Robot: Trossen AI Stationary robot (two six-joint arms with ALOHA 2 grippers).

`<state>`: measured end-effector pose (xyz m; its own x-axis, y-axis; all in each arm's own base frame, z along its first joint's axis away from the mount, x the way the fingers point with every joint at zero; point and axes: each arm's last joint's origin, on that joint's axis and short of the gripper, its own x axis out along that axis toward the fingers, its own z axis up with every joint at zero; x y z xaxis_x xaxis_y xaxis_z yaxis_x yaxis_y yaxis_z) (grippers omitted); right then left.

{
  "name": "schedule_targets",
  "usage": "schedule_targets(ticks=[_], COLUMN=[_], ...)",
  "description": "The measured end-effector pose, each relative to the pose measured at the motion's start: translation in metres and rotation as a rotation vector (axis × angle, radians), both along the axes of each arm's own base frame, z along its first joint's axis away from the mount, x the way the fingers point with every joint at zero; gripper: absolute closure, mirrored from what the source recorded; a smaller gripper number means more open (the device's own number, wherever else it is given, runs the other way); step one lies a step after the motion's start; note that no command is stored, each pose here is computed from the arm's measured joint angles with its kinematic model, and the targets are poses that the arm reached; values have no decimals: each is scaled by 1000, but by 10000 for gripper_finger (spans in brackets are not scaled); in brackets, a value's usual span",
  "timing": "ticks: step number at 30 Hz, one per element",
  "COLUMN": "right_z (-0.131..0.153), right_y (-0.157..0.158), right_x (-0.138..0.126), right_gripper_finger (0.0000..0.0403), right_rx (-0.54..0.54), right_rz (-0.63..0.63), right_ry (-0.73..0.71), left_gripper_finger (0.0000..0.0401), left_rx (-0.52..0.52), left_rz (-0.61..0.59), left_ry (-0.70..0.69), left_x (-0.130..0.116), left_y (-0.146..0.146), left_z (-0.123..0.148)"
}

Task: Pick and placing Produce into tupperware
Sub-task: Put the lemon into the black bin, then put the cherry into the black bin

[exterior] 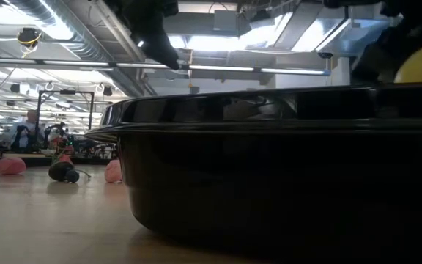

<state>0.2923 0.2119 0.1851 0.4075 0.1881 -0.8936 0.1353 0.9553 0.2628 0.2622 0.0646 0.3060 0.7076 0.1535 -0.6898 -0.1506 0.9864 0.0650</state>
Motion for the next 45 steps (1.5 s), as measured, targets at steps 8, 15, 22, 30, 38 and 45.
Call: schedule_targets(ticks=[8,15,22,30,38,45], right_z=[-6,-6,16,90,115,86], right_y=[3,0,-21,-59,-133,-207], right_x=[0,2,19,26,18,3], right_gripper_finger=[121,12,26,27,26,26], right_rx=[92,94,89,-148,-386,-478], right_rz=[-61,-54,-15,103,54,-24], right_ry=[84,85,84,-33,-106,-91], left_gripper_finger=[135,137,137,137,137,137], left_rx=[0,12,3,-13,60,68], left_rz=[-2,-14,-7,30,131,132], left_ry=[12,16,19,67,113,115], left_x=[-1,-1,-1,-3,-7,-7], left_y=[0,0,-1,-6,-3,-3], left_z=[-1,-1,-1,-5,-6,-6])
